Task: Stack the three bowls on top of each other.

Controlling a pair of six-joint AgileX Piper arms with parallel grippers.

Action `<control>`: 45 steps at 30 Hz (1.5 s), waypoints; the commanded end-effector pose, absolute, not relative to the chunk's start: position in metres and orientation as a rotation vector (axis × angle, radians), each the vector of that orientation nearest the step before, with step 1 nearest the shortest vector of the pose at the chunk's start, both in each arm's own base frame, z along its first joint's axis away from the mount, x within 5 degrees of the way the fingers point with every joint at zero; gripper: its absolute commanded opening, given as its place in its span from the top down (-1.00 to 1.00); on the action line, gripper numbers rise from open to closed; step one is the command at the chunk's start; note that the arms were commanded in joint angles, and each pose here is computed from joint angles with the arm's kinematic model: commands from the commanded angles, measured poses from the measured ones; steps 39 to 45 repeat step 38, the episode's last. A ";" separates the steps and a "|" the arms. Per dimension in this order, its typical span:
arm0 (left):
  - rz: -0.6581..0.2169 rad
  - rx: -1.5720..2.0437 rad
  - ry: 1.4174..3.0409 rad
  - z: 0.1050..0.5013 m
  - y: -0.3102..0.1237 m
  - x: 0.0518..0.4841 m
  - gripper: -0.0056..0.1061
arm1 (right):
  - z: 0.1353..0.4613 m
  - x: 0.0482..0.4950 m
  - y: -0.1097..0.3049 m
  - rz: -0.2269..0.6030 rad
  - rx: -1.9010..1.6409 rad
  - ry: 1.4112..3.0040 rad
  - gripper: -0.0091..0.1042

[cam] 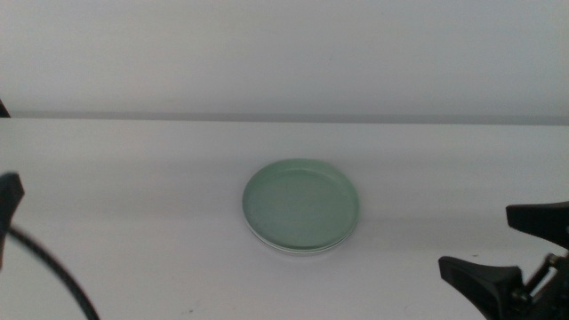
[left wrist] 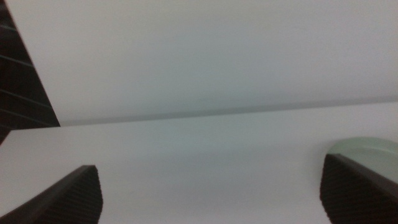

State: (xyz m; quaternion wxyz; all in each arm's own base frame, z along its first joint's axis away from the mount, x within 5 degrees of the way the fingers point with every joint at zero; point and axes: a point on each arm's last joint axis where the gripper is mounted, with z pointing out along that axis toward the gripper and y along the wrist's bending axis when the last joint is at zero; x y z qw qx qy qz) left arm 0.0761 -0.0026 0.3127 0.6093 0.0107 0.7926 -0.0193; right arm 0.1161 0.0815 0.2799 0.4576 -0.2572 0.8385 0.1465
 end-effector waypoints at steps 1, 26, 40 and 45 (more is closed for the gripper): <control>-0.058 0.009 1.736 0.302 -0.002 0.071 -0.78 | 0.277 0.111 0.076 0.384 -0.590 1.903 -0.80; -0.127 -0.044 1.717 0.182 -0.003 0.054 -0.78 | 0.186 0.056 0.001 -0.009 -0.057 1.672 -0.80; -0.128 -0.044 1.690 0.184 -0.003 0.055 -0.78 | 0.187 0.055 0.001 -0.013 -0.061 1.649 -0.80; -0.128 -0.044 1.690 0.184 -0.003 0.055 -0.78 | 0.187 0.055 0.001 -0.013 -0.061 1.649 -0.80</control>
